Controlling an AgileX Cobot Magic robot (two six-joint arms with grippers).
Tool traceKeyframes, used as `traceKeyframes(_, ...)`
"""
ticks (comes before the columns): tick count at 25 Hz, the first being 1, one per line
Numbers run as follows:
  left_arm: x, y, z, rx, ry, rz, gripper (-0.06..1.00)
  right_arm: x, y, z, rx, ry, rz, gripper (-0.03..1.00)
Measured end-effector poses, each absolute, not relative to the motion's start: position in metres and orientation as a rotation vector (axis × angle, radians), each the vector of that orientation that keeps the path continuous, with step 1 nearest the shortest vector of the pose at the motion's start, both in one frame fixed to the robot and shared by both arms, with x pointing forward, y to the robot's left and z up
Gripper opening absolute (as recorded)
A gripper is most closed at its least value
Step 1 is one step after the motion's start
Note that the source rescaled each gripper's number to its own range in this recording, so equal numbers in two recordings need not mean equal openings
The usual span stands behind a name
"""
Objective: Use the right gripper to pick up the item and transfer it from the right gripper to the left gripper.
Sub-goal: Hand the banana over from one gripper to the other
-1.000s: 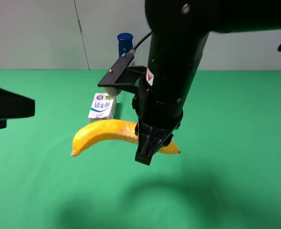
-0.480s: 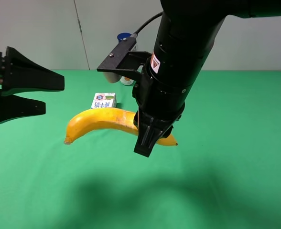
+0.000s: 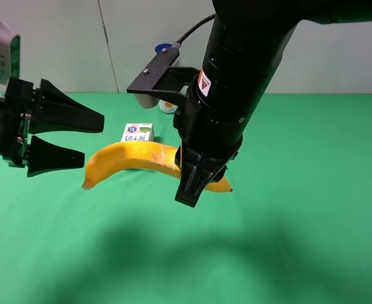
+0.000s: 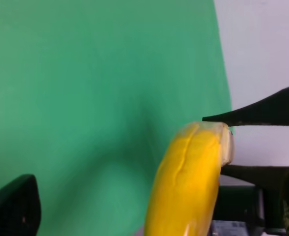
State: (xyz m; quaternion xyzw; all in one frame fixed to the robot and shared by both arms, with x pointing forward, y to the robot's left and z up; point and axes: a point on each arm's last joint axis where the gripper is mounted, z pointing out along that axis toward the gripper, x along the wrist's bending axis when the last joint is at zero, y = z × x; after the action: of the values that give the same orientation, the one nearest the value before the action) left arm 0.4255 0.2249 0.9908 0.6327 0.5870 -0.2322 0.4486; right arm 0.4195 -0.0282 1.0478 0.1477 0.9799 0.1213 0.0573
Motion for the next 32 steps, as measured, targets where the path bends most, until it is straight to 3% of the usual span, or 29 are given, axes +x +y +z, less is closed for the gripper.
traceKeyframes(13, 0.435, 0.182, 0.971, 1.503, 1.362, -0.760, 0.94, 0.419, -0.029, 1.051, 0.447, 2.965, 0.382, 0.00)
traceKeyframes(17, 0.434, 0.176, 0.973, 1.492, 1.342, -0.771, 0.88, 0.419, -0.029, 1.051, 0.447, 2.964, 0.383, 0.00)
traceKeyframes(32, 0.431, 0.174, 0.977, 1.479, 1.301, -0.823, 0.07, 0.420, -0.028, 1.052, 0.443, 2.951, 0.412, 0.00)
